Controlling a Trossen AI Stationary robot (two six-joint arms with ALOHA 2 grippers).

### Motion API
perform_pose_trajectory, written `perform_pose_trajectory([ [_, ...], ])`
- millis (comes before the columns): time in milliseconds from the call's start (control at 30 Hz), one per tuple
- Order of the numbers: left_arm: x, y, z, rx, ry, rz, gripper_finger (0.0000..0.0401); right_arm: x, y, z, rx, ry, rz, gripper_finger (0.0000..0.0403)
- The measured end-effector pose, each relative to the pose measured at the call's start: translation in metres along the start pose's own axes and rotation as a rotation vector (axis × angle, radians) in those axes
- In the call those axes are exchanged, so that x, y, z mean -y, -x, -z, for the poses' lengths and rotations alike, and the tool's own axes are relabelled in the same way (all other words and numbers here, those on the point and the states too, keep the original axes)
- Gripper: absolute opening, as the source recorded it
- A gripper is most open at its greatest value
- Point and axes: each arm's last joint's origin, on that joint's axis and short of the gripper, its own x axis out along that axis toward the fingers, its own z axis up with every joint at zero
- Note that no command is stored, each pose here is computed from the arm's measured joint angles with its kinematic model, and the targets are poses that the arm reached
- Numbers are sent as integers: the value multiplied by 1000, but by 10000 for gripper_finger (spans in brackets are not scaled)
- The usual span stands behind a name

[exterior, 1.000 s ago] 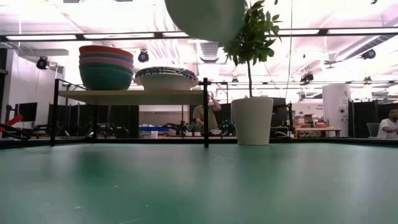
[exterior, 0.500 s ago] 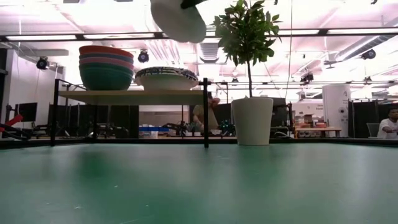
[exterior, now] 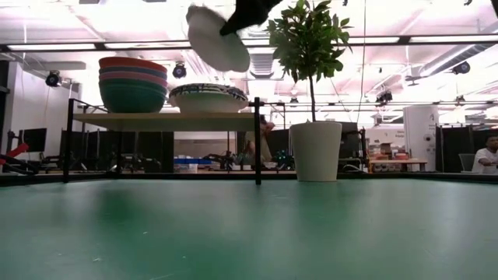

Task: Place and stack bowls onto a shelf
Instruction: Stack the white patterned bowl on top of the white patterned bowl on the shelf

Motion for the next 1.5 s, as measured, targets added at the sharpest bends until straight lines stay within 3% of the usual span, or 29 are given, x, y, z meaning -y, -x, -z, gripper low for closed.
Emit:
perform_pose_trajectory([
  [100, 0, 0, 0, 2, 1, 0, 39, -4, -12, 4, -48, 26, 46, 13],
  [333, 0, 1, 0, 3, 1, -1, 39, -15, -32, 13, -99, 37, 23, 15],
  [933, 0, 1, 0, 1, 2, -1, 39, -19, -40, 18, -138, -30, 46, 120],
  [1367, 0, 1, 0, 1, 2, -1, 39, -25, -3, -5, -74, -120, 34, 120],
  [1500, 0, 1, 0, 1, 1, -1, 39, -28, -4, -8, -37, -143, -22, 77],
])
